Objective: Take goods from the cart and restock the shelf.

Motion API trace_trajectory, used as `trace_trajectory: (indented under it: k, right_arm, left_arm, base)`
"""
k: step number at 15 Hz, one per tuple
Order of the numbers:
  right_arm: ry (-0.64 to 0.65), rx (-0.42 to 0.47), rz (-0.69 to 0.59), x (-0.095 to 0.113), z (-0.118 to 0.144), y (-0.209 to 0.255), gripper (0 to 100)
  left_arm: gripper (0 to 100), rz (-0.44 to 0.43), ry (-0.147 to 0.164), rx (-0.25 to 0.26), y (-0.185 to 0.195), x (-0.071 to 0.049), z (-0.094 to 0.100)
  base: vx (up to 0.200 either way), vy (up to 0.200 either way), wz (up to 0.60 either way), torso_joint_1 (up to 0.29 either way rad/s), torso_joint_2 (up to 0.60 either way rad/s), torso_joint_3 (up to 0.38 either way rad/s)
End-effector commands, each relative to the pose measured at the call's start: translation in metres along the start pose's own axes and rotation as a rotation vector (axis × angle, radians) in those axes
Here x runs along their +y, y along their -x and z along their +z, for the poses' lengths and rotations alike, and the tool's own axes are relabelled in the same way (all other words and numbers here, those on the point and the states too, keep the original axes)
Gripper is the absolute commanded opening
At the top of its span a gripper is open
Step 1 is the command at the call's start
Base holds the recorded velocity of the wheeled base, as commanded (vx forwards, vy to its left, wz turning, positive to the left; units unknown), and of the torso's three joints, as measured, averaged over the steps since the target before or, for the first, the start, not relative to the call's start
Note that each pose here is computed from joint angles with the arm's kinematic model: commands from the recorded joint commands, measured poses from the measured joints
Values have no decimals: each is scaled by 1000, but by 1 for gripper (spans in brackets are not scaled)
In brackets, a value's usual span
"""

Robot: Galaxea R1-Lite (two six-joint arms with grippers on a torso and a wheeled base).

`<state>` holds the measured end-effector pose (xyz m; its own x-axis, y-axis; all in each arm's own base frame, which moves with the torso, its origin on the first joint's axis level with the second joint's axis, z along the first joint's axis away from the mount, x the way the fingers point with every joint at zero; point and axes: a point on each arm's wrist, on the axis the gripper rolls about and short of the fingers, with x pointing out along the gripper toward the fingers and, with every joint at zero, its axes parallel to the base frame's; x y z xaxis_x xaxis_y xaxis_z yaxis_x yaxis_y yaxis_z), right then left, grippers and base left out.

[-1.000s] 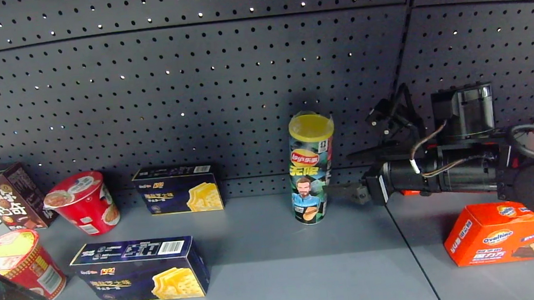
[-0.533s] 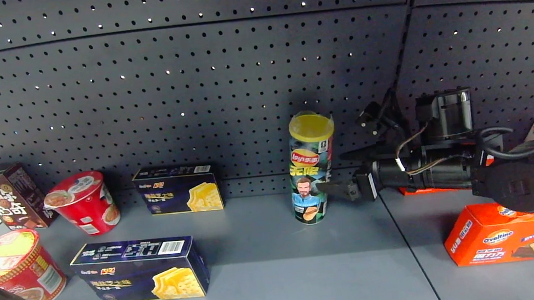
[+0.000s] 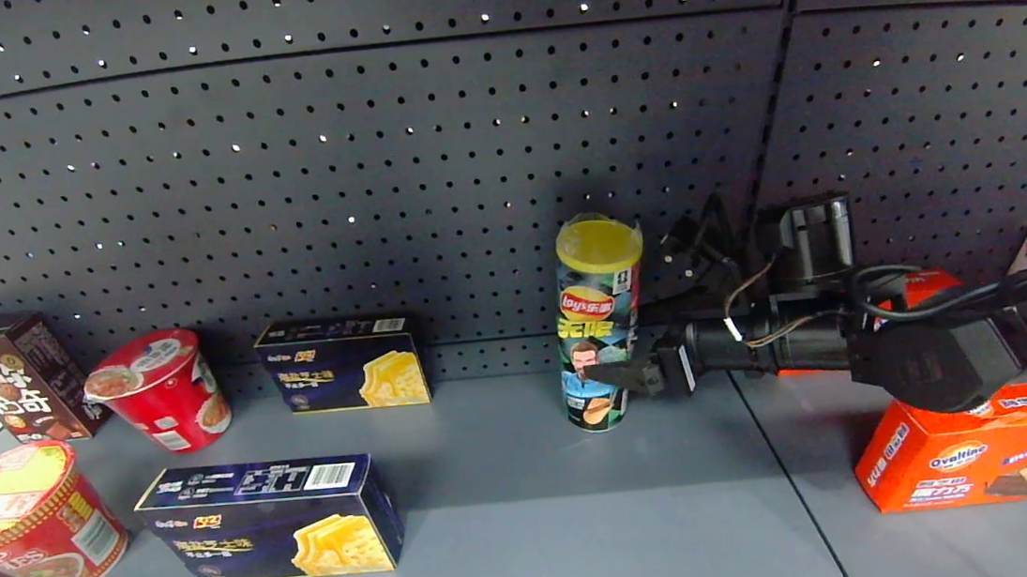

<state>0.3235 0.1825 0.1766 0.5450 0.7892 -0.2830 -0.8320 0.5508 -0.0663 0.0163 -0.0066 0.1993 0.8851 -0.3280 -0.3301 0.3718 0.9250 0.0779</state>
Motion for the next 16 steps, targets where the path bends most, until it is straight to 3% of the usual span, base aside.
trace_trajectory:
  k: [1,12,13,16]
  right_arm:
    - [-8,16,17,-1,-8,-8,100]
    - [-8,6,68,-11,-26,-43,100]
    - [-3,-1,69,-9,-24,-43,0]
    - [-5,3,72,-7,-25,-40,0]
  left_arm:
    - [0,2,0,-2,0,0,0]
    - [0,5,1,-6,3,-1,-5]
    - [0,7,0,-4,2,-1,-5]
    - [0,20,7,4,1,-1,-7]
  base:
    - [0,0,0,0,0,0]
    - [0,0,0,0,0,0]
    - [0,0,0,0,0,0]
    - [0,0,0,0,0,0]
